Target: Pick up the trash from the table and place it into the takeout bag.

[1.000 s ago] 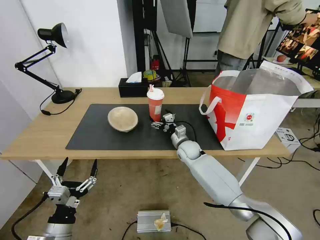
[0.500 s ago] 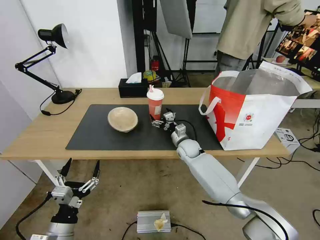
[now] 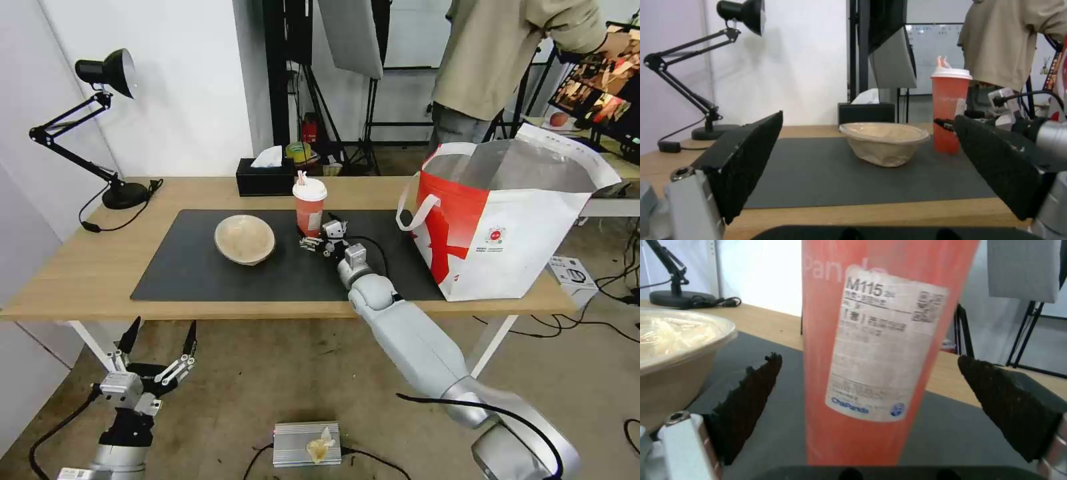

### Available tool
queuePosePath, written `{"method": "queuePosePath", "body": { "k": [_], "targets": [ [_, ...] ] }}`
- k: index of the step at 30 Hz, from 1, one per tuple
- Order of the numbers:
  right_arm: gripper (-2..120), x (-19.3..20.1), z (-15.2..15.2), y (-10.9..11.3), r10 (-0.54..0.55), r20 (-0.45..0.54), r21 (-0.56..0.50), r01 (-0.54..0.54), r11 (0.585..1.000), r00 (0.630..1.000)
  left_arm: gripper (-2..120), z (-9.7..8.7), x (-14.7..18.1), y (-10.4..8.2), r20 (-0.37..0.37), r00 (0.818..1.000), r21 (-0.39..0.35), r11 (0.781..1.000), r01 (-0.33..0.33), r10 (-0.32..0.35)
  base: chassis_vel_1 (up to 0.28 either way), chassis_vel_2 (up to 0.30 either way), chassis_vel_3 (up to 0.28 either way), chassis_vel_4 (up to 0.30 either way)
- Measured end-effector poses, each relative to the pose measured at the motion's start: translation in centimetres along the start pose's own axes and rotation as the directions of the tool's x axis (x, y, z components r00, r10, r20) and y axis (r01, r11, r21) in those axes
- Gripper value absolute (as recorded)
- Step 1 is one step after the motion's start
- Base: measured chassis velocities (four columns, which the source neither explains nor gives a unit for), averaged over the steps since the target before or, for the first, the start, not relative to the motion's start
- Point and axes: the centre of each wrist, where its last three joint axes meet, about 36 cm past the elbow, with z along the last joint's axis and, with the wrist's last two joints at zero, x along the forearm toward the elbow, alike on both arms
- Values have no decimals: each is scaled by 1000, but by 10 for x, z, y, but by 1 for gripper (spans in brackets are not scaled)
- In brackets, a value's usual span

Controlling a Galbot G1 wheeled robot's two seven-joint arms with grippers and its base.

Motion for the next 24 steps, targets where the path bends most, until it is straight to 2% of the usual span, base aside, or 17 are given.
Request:
{"method": "queuePosePath", "body": {
  "k": [24],
  "targets": [
    [100, -16, 7, 2, 8, 8, 11, -8, 1000, 1000, 100, 3, 2, -1, -2, 1000, 5, 1000, 5, -5, 0, 0, 0, 0]
  ]
}}
